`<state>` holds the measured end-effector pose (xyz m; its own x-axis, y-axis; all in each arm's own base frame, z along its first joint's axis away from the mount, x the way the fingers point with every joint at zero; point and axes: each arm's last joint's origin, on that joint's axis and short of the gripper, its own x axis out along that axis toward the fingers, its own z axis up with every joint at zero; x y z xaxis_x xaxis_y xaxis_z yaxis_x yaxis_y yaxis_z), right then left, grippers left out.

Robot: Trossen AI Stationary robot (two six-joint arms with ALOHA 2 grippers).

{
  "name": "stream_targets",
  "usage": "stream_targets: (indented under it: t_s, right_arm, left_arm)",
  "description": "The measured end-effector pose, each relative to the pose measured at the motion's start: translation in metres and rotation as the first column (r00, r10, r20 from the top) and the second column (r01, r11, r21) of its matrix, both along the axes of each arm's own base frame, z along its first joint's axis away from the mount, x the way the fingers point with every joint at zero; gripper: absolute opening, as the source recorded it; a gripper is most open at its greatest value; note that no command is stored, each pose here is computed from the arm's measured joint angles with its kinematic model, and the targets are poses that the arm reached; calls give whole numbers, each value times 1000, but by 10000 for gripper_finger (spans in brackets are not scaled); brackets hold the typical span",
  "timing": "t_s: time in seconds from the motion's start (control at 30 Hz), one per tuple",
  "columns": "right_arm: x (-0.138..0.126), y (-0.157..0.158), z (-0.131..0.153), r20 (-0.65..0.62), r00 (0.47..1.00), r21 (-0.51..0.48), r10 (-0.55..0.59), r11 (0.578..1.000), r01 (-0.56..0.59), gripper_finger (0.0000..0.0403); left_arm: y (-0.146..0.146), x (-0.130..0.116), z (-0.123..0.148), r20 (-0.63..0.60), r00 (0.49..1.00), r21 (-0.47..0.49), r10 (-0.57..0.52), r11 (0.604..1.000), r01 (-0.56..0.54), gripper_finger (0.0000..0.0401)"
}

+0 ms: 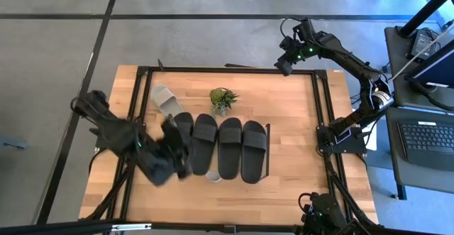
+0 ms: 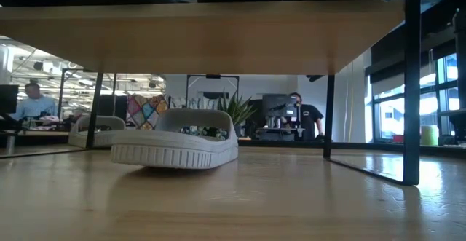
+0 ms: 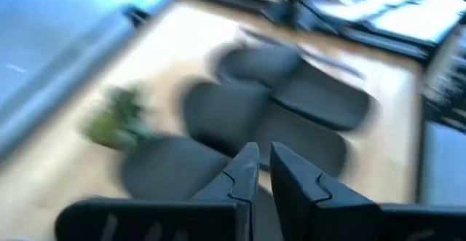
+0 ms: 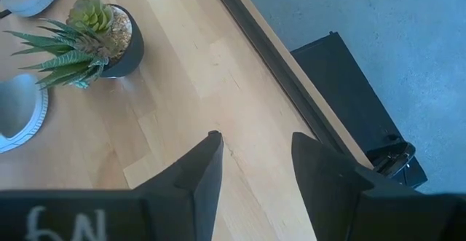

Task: Pick and place slides into the shelf
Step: Put the white slide under the shelf

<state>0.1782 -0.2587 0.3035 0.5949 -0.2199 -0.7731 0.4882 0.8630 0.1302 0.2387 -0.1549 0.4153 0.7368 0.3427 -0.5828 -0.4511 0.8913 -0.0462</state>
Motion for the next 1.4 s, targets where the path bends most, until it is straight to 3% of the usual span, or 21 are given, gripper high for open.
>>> stream_targets:
  t_s: [0.17, 0.33, 0.43, 0.6, 0.8, 0.97, 1.1, 1.4]
  right_arm:
    - [0, 0, 0, 1, 1000, 3, -4, 1000, 4, 165]
    - [0, 0, 0, 4, 1000, 4, -9, 1000, 9, 165]
    - [1, -1, 1, 24, 999, 18, -45, 999, 44, 165]
    - [2, -3, 3, 55, 995, 28, -88, 996, 87, 165]
    - [4, -7, 6, 100, 985, 37, -141, 990, 138, 165]
    - [5, -8, 8, 127, 978, 40, -168, 986, 164, 165]
    - [6, -9, 8, 134, 974, 48, -181, 983, 176, 165]
    - [6, -9, 8, 135, 974, 48, -181, 983, 176, 165]
  left_arm:
    - [55, -24, 24, 33, 989, 90, 148, 985, -150, 30]
    - [118, -59, 35, -95, 952, 52, 290, 957, -286, 30]
    - [146, -75, 42, -93, 928, 62, 361, 932, -357, 30]
    - [177, -95, 49, -131, 894, 172, 428, 898, -405, 30]
    - [199, -98, 49, -213, 842, 330, 495, 848, -415, 30]
    - [218, -91, 44, -309, 800, 352, 514, 844, -405, 32]
    - [235, -92, 39, -362, 774, 291, 519, 852, -435, 68]
    - [286, -92, 23, -463, 662, 164, 589, 791, -590, 190]
